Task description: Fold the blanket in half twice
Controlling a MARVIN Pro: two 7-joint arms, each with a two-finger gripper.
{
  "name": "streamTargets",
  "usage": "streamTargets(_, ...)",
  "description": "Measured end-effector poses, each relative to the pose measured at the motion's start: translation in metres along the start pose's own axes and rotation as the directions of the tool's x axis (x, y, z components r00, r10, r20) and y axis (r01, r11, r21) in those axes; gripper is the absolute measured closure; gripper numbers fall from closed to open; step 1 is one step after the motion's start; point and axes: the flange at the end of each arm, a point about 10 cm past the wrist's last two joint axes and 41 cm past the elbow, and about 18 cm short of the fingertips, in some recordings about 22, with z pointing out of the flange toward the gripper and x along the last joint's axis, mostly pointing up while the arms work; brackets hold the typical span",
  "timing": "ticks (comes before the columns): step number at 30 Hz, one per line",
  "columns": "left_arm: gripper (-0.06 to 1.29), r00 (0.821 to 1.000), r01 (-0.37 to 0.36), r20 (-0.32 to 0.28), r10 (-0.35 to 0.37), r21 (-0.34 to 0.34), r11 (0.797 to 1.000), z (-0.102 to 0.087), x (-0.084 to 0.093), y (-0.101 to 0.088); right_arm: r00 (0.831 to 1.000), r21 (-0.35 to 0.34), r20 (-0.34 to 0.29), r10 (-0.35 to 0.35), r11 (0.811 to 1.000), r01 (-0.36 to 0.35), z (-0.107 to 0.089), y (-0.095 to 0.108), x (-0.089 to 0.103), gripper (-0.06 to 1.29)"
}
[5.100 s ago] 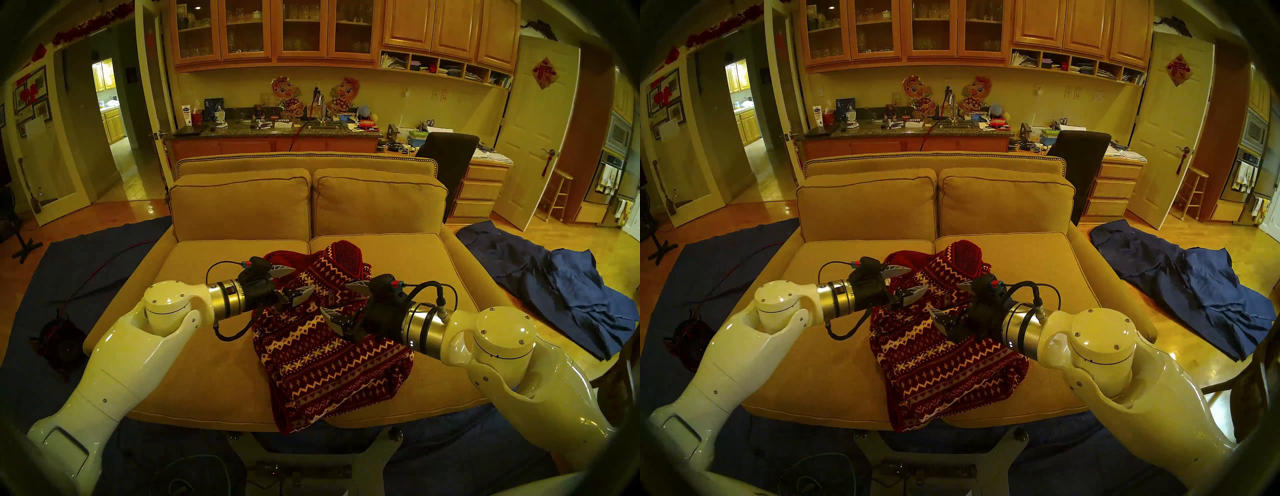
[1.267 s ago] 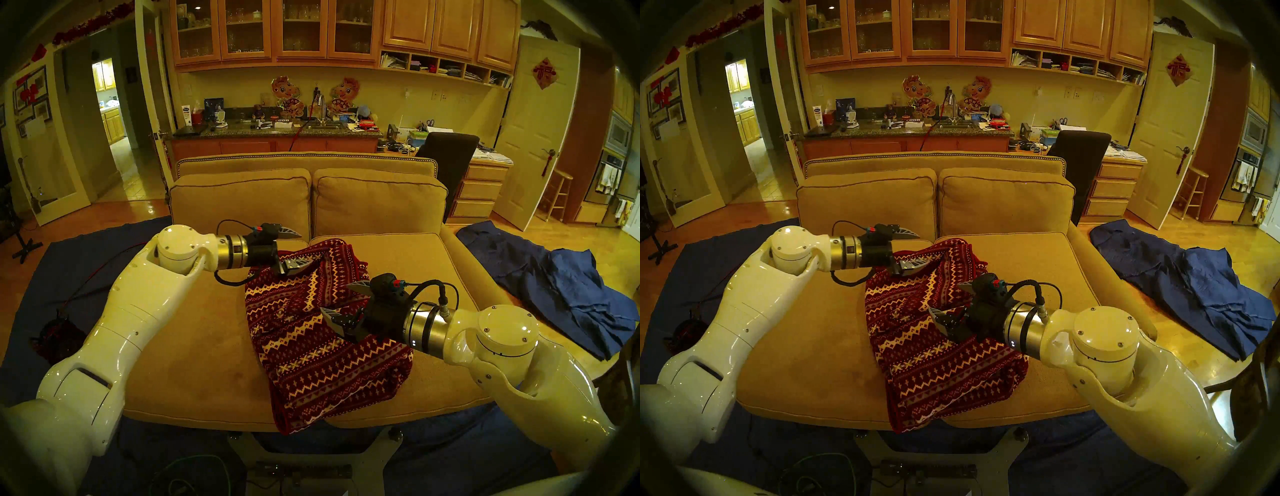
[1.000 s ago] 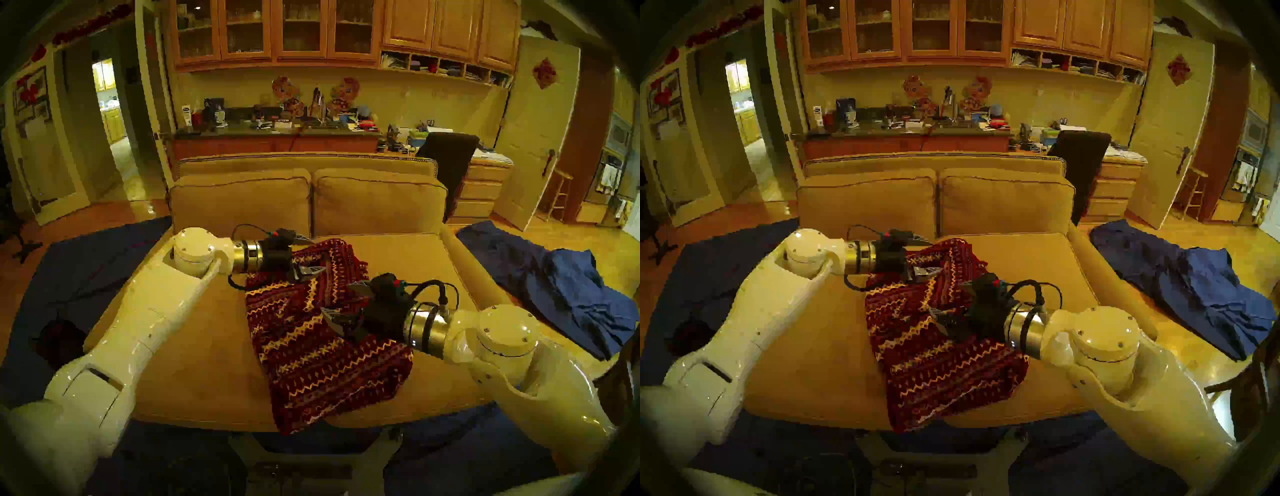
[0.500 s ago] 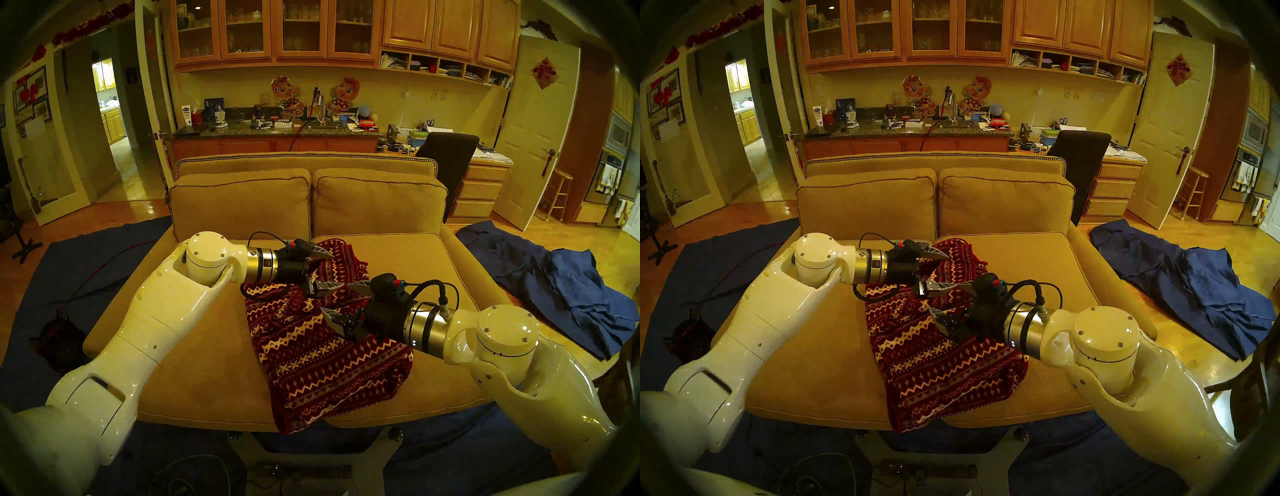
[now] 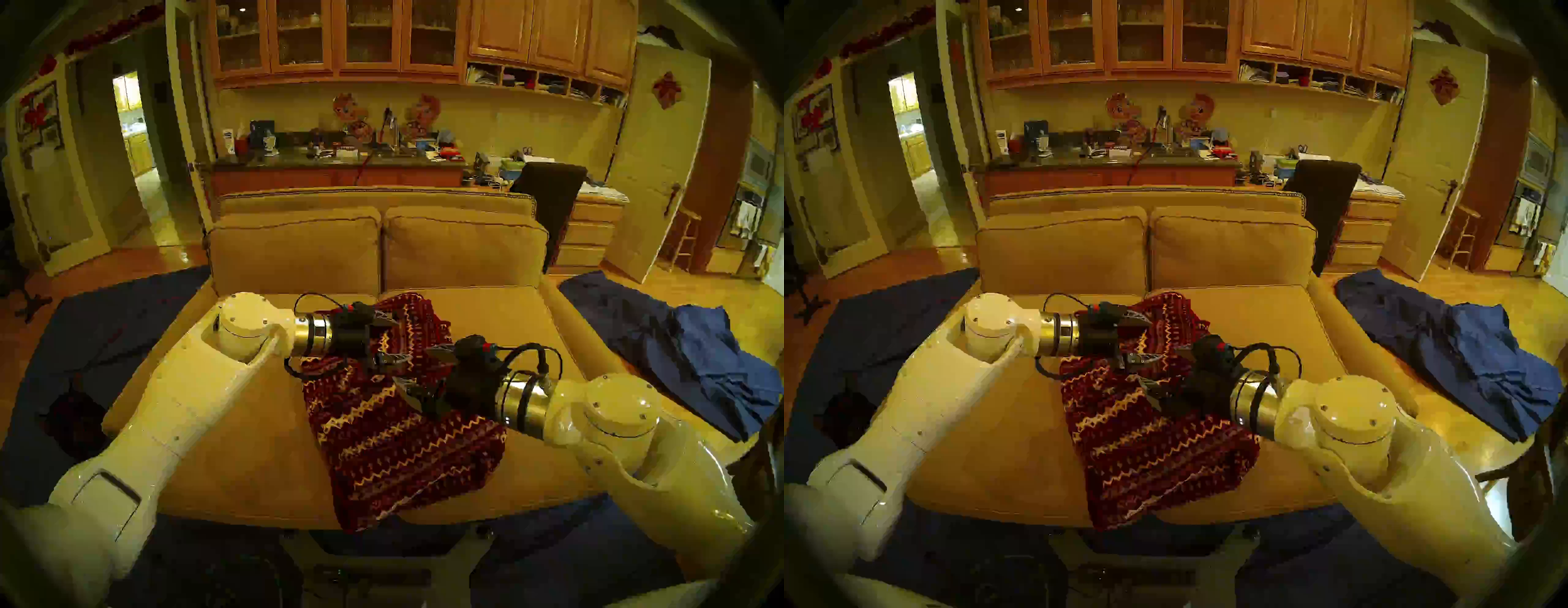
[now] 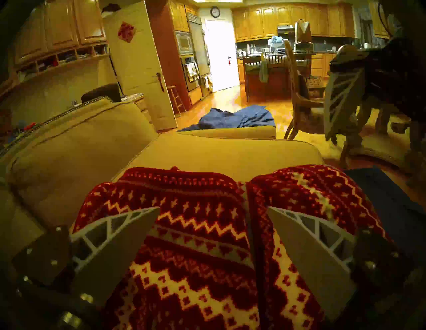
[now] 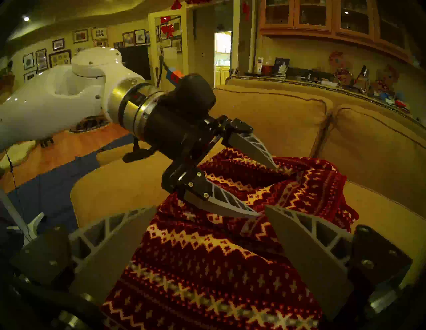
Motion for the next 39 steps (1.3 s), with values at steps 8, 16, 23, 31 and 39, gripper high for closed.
streamTargets(8,-0.02,1.0,0.006,-0.005,-0.006,-0.005,1.0,0.006,0.002,0.001,1.0,0.0,0.0,0.0,1.0,0.0,0.0,0.0,0.0,0.01)
streamTargets(16,-0.02,0.998,0.056,-0.003,-0.056,-0.026,0.998,0.047,0.002,0.013,1.0,0.0,0.0,0.0,1.0,0.0,0.0,0.0,0.0,0.01)
streamTargets(23,-0.02,0.994,0.095,0.049,-0.093,-0.032,0.995,0.073,-0.004,0.013,1.0,0.0,0.001,0.0,1.0,0.0,0.0,0.0,0.0,0.01)
streamTargets(31,-0.02,0.992,0.105,0.073,-0.103,-0.026,0.994,0.078,-0.001,0.012,1.0,0.0,0.001,0.0,1.0,0.0,0.0,0.0,0.0,0.01)
streamTargets(39,0.17,0.992,0.104,0.074,-0.102,-0.026,0.994,0.077,0.002,0.012,1.0,0.0,0.001,0.0,1.0,0.0,0.0,0.0,0.0,0.01)
